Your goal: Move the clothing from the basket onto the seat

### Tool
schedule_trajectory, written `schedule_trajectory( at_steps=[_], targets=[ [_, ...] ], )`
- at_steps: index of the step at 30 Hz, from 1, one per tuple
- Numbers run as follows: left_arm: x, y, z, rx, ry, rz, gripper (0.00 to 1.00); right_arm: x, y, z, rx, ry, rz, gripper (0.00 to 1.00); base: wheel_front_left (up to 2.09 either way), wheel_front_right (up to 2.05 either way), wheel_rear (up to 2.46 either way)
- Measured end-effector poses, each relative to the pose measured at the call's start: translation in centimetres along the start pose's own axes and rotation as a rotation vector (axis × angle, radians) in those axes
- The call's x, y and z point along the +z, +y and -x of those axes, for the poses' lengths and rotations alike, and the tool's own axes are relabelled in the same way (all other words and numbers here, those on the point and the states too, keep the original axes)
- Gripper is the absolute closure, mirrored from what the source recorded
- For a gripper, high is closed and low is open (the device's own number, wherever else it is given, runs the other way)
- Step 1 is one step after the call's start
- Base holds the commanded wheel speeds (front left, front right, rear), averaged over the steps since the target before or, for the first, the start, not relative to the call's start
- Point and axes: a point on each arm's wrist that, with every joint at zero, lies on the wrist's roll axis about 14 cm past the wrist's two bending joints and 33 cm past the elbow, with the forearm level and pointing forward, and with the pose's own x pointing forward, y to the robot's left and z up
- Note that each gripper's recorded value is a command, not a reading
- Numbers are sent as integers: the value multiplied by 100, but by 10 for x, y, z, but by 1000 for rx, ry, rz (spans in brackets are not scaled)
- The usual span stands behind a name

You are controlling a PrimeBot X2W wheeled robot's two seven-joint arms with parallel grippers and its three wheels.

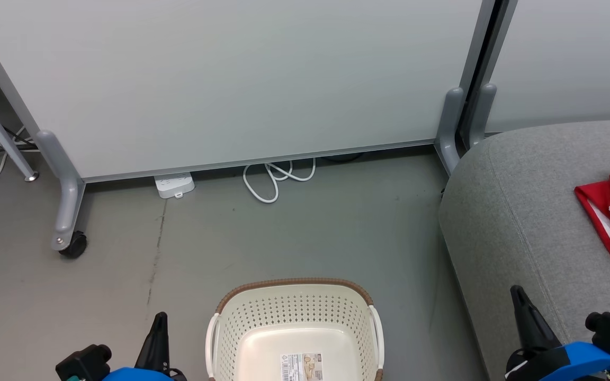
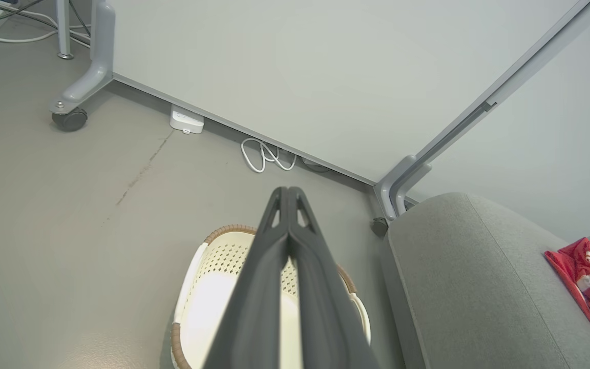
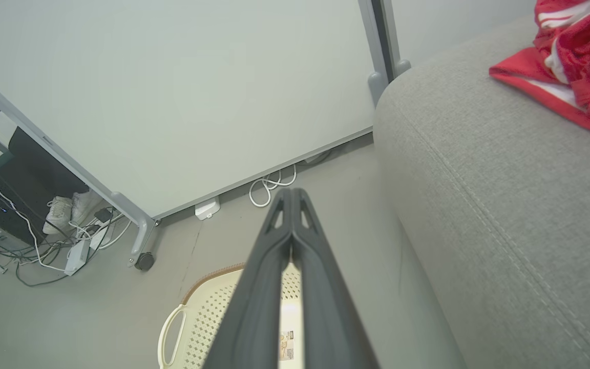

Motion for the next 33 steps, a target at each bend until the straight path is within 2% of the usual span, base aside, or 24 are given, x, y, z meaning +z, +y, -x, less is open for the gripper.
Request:
schedule_trajectory(
  at_steps=[22,33],
  targets=[
    [26,0,-12,16,-50,307,100,14,-1,-7,-1,-42,-350,100,0,0,0],
    [37,-4,-17,1,-71,431,100,18,-2,-8,2,-53,-491,100,0,0,0]
  ],
)
